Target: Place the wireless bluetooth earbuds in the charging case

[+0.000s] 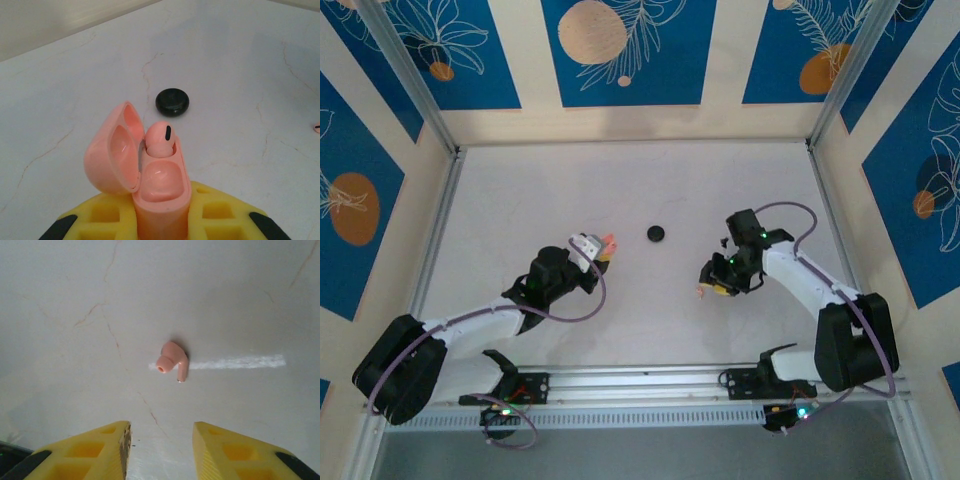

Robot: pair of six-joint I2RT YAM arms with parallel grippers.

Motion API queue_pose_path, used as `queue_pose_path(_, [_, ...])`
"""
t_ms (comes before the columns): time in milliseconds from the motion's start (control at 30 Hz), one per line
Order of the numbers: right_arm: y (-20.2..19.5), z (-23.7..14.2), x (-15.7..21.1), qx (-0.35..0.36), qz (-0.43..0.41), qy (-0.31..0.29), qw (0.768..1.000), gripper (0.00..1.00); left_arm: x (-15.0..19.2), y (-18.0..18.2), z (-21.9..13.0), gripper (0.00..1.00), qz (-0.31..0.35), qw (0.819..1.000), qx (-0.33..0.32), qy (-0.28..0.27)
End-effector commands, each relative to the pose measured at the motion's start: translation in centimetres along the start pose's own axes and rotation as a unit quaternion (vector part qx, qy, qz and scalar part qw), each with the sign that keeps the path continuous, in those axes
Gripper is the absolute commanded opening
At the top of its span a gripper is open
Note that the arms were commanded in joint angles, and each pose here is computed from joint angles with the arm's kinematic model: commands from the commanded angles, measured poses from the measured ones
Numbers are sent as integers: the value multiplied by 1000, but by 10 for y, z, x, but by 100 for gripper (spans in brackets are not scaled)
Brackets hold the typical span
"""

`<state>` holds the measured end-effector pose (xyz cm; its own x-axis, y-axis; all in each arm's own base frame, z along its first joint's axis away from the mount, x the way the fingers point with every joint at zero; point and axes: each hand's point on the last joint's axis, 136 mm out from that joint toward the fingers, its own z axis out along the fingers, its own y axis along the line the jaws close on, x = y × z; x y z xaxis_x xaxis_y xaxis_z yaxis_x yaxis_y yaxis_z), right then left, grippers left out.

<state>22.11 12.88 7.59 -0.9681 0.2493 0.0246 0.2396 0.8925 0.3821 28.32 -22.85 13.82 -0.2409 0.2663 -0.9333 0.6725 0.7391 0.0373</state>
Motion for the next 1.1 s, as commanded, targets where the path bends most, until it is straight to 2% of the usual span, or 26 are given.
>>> queue_pose_path(0, [-10, 1, 6, 74, -13, 24, 997, 41, -10, 2, -3, 11, 5, 1000, 0, -12])
queue_pose_path(267, [-4, 24, -3, 141, -37, 60, 988, 41, -9, 2, -3, 11, 7, 1000, 0, -8])
queue_pose_path(400, [-1, 36, -8, 152, -46, 73, 985, 34, -9, 3, -3, 11, 9, 1000, -2, -7])
queue_pose_path(633, [-8, 47, -8, 179, -47, 94, 978, 34, -8, 3, -3, 11, 9, 1000, -4, -5])
queue_pose_path(767, [-10, 54, -7, 182, -47, 105, 977, 33, -8, 3, -2, 11, 9, 1000, -4, -5])
queue_pose_path(1067, [-11, 63, -8, 179, -51, 108, 977, 22, -7, 3, -2, 11, 10, 1000, -3, -3])
